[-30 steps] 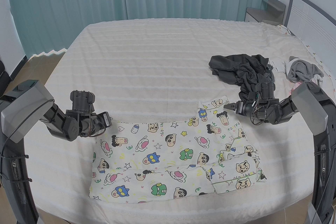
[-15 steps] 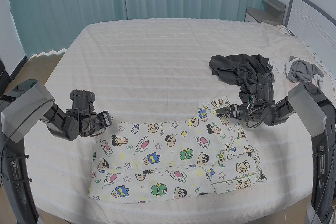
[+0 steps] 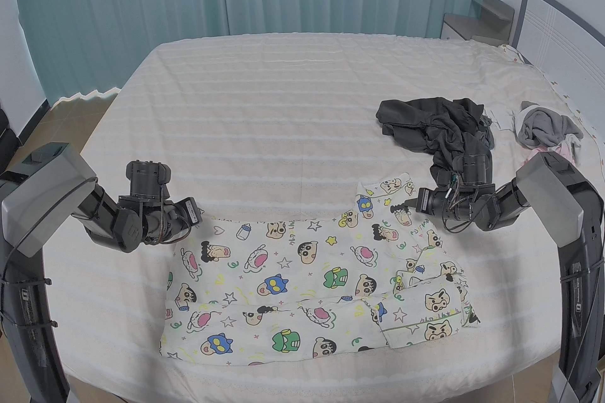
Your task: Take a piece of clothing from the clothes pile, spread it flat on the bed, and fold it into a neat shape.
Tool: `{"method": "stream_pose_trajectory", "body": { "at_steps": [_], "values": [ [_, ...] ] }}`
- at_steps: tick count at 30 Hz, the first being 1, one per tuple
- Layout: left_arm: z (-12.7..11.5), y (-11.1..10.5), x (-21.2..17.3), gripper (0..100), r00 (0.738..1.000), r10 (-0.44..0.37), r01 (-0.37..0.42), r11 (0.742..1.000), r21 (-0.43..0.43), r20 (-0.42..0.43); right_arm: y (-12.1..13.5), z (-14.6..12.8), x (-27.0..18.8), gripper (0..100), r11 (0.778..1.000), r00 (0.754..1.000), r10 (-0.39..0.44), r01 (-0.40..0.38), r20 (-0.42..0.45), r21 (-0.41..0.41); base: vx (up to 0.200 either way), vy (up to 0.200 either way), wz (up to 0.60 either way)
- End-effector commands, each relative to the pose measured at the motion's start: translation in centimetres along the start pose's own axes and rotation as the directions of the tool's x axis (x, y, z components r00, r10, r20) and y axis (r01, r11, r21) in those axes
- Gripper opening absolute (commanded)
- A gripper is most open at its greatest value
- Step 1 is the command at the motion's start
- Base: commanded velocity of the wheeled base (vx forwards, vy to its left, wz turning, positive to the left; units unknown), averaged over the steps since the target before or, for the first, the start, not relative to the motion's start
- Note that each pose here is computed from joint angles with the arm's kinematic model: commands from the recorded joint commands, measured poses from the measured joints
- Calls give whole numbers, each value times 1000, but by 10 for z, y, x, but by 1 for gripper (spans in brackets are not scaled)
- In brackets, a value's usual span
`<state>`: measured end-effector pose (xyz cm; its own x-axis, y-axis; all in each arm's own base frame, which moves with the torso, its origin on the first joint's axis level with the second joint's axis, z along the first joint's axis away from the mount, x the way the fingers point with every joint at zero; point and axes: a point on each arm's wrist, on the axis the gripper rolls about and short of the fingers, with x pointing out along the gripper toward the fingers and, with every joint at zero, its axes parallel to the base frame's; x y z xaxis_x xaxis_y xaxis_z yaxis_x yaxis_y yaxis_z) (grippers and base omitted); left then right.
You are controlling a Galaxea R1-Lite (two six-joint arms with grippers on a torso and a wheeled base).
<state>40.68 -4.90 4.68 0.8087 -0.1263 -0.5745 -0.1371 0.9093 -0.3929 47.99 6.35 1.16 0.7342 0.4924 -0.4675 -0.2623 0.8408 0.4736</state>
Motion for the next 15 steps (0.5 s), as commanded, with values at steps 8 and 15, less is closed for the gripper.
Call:
{"method": "stream_pose_trajectory", "body": {
  "at_steps": [8,15],
  "values": [
    [6,-3,-16,0,1000,-7,7,1000,-2,21,-3,-3,-20,0,992,993,116,-117,23,54,0,0,0],
    [6,-4,-33,0,1000,-24,25,999,-22,15,-5,2,-34,0,981,985,174,-174,14,89,0,0,0]
  ]
}}
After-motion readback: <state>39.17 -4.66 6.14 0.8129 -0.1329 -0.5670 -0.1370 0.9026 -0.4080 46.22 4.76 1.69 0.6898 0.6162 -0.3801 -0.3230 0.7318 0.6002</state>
